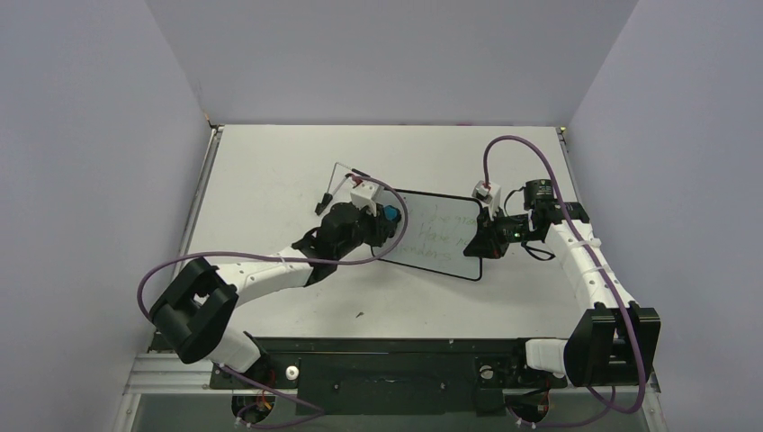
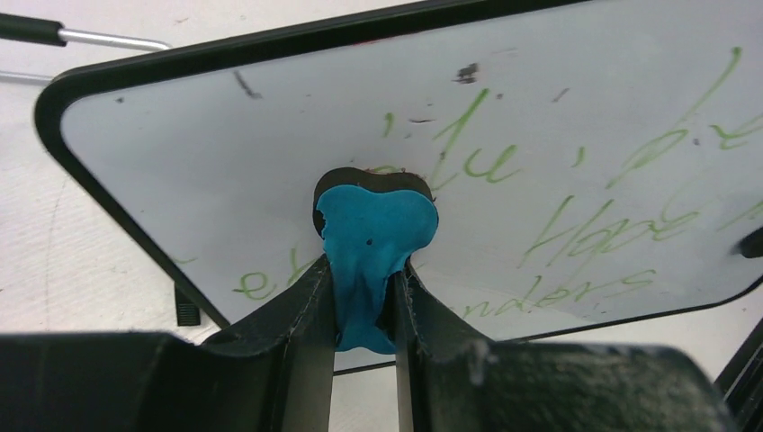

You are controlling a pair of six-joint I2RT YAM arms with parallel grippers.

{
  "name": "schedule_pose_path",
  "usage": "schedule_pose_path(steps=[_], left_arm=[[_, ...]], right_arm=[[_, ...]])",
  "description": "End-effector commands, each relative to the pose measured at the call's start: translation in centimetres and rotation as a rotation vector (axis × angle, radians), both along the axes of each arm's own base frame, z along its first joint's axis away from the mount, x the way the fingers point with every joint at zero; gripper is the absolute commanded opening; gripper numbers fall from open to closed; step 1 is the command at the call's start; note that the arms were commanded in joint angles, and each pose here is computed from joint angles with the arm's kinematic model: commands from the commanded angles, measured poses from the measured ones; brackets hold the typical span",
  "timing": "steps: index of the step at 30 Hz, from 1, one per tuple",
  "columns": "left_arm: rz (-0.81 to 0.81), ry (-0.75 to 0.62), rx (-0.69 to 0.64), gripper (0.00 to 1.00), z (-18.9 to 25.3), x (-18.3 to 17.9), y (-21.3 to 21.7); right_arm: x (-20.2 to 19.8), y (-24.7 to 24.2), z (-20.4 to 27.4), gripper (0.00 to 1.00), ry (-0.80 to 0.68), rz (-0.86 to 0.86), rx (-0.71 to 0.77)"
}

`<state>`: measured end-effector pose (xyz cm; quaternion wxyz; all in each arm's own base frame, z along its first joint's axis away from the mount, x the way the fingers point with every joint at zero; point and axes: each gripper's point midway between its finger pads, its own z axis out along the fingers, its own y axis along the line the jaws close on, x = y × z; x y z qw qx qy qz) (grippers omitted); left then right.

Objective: Erase the whiteboard
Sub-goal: Erase the whiteboard at the whiteboard stand.

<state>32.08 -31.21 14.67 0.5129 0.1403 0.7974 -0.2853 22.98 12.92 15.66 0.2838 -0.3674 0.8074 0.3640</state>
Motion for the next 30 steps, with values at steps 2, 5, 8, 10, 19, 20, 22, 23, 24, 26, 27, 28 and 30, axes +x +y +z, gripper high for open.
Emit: schedule_pose_path(steps=[2, 5, 8, 10, 19, 20, 22, 23, 24, 26, 27, 28, 30], left_arm=[[0.011, -0.055, -0.069, 0.00, 3.1, 0.8, -0.1], [0.045, -0.028, -0.040, 0.00, 2.5, 1.5, 0.4], [-0.022, -0.076, 0.025, 0.00, 2.6, 0.3, -1.1], [-0.023, -0.086, 0.041, 0.00, 2.8, 0.1, -1.4], [0.021, -0.081, 0.020, 0.00, 3.8, 0.8, -0.8], [0.008, -0.099, 0.026, 0.00, 4.1, 0.7, -1.0], [0.004, -0.120, 0.034, 0.00, 4.4, 0.6, -1.2], [0.017, -0.119, 0.030, 0.00, 4.5, 0.7, -1.0], [0.038, -0.105, 0.015, 0.00, 4.5, 1.0, -0.8], [0.088, -0.076, -0.018, 0.00, 4.7, 1.7, 0.0], [0.114, -0.066, -0.027, 0.00, 4.7, 2.2, 0.6], [0.138, -0.055, -0.042, 0.00, 4.8, 2.5, 1.0], [0.144, -0.051, -0.049, 0.00, 5.1, 2.5, 1.1]], right_arm=[[-0.3, 0.8, 0.9, 0.00, -0.036, 0.060, 0.042], [-0.4, 0.8, 0.9, 0.00, -0.035, 0.062, 0.042], [-0.3, 0.8, 0.8, 0.00, -0.034, 0.061, 0.042], [-0.3, 0.8, 0.8, 0.00, -0.031, 0.061, 0.042], [-0.3, 0.8, 0.7, 0.00, -0.030, 0.061, 0.042], [-0.3, 0.8, 0.7, 0.00, -0.030, 0.062, 0.042], [-0.3, 0.8, 0.8, 0.00, -0.032, 0.061, 0.040], [-0.3, 0.8, 0.8, 0.00, -0.033, 0.062, 0.041], [-0.3, 0.8, 0.8, 0.00, -0.033, 0.062, 0.041], [-0.3, 0.8, 0.8, 0.00, -0.033, 0.063, 0.041], [-0.3, 0.8, 0.7, 0.00, -0.033, 0.062, 0.040], [-0.3, 0.8, 0.7, 0.00, -0.032, 0.063, 0.041], [-0.3, 0.8, 0.7, 0.00, -0.032, 0.064, 0.042]])
